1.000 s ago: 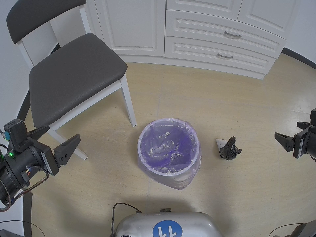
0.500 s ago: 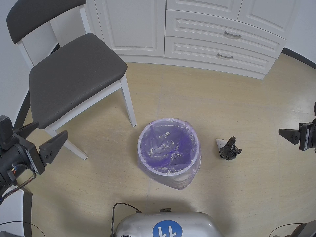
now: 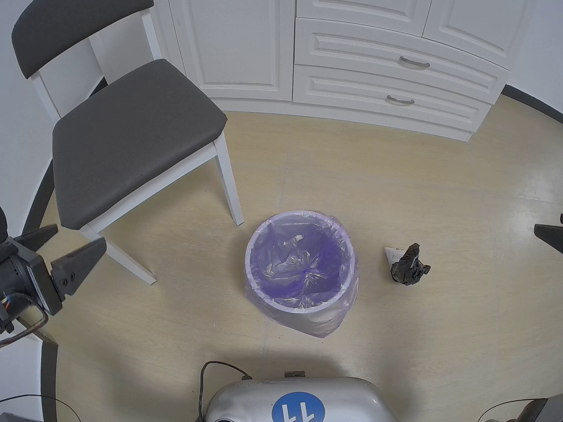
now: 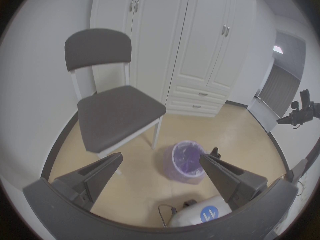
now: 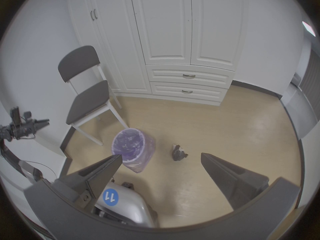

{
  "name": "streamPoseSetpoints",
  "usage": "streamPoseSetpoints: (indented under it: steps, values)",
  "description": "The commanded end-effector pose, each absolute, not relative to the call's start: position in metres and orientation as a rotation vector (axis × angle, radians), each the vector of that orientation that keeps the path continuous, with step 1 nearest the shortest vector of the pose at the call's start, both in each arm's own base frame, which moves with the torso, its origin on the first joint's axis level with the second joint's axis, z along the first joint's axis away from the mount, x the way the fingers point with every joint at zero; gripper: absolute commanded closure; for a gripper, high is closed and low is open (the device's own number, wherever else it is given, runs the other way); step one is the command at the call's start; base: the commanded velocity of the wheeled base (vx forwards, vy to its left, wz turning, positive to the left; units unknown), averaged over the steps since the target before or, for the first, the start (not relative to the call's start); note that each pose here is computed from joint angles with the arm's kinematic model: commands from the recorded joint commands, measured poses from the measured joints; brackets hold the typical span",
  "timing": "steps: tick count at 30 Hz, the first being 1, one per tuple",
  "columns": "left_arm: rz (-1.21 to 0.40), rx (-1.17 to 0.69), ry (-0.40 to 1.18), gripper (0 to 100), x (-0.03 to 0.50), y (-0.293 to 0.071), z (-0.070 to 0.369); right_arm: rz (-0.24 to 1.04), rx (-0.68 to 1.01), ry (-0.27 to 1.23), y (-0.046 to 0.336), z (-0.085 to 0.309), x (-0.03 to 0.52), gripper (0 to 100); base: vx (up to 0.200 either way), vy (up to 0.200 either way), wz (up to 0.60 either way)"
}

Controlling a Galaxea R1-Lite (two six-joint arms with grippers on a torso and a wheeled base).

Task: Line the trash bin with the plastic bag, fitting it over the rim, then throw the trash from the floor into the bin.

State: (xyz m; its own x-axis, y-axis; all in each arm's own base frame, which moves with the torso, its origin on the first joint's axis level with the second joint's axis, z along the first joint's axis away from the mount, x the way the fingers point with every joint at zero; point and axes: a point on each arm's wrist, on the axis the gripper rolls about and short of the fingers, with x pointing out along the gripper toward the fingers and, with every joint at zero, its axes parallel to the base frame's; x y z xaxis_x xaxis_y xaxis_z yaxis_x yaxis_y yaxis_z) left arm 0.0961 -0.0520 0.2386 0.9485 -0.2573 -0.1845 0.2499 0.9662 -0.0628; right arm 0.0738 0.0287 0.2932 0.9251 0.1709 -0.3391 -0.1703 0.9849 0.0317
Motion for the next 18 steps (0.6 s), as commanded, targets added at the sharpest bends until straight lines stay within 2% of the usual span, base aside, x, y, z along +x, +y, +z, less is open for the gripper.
streamPoseSetpoints:
  steps: [1,10,18]
  values:
    - [-0.241,-0.118,0.289,0,0.101,-0.055,0.254,0.213,0.049,0.459,0.045,0.289,0.103,0,0.0,0.0,0.0]
    - [-0.234,-0.124,0.376,0,0.112,-0.063,0.246,0.128,0.045,0.652,0.049,0.26,0.156,0,0.0,0.0,0.0]
    - [-0.231,-0.119,0.379,0,0.111,-0.062,0.244,0.058,0.037,0.719,0.048,0.23,0.197,0,0.0,0.0,0.0]
